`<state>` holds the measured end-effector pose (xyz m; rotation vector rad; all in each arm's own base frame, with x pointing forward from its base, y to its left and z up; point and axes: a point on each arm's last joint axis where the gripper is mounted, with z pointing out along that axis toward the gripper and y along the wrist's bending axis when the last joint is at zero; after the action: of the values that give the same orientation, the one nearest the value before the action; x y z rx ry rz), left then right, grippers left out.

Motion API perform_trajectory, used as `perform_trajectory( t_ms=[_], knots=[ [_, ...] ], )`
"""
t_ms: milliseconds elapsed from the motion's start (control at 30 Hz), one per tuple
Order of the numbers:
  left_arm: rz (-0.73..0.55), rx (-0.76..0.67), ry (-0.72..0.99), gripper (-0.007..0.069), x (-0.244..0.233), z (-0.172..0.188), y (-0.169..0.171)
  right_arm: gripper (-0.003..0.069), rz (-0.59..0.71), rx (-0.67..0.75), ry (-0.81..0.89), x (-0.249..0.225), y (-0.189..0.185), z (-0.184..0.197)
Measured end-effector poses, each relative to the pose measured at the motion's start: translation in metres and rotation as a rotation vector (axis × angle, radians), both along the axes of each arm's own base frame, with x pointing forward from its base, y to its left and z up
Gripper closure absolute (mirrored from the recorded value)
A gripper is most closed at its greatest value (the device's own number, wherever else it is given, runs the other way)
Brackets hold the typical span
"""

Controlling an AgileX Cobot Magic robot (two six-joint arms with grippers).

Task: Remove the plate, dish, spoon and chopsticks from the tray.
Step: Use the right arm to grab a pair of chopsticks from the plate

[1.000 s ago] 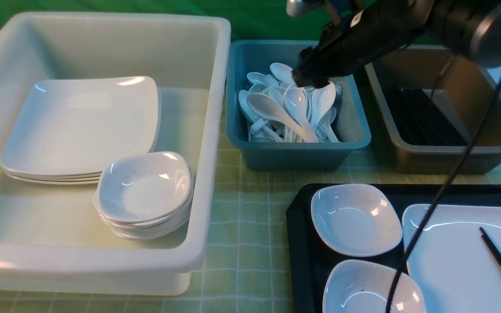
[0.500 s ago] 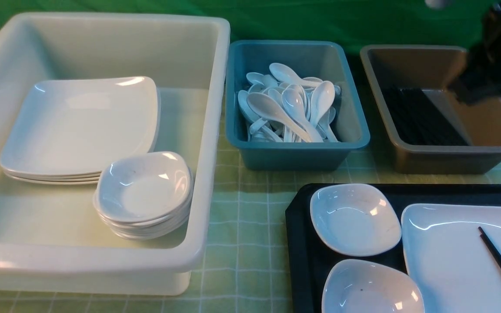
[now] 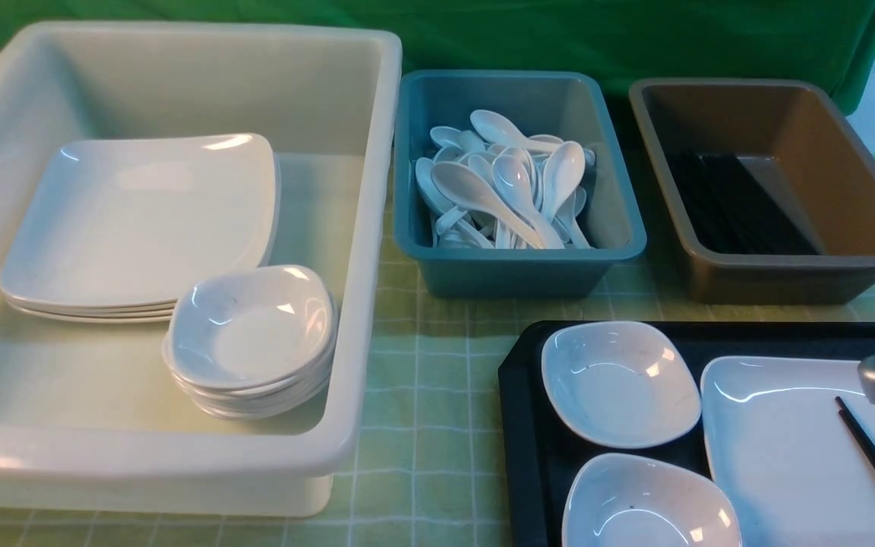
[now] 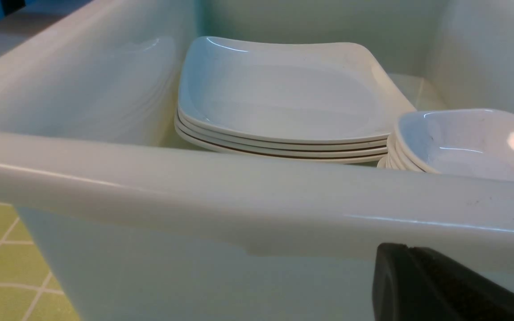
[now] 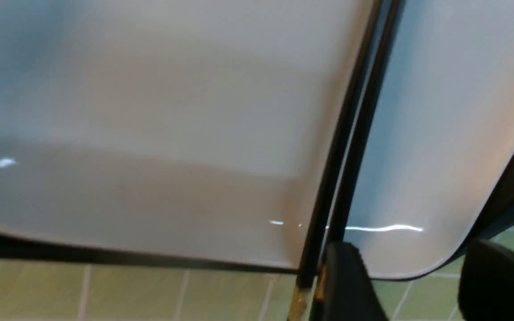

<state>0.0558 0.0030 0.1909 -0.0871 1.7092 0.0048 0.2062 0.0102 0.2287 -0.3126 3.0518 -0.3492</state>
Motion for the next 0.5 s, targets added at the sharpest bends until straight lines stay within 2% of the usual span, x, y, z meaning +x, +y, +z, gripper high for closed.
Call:
perform_trajectory(
  t_ms=[167, 300, 500],
  knots=[
    [0.0, 0.0, 0.0, 0.0627, 0.0, 0.0, 0.0, 0.0318, -0.159, 0.101, -0.024, 0.015, -0.026, -0.019],
    [0.0, 0.0, 0.0, 0.0627, 0.0, 0.0, 0.0, 0.03, -0.16, 0.164, 0.013, 0.024, -0.028, -0.035],
    [0.0, 0.0, 0.0, 0.0627, 0.0, 0.0, 0.0, 0.0227, -0.142, 0.167, 0.076, 0.034, -0.028, -0.06]
  ],
)
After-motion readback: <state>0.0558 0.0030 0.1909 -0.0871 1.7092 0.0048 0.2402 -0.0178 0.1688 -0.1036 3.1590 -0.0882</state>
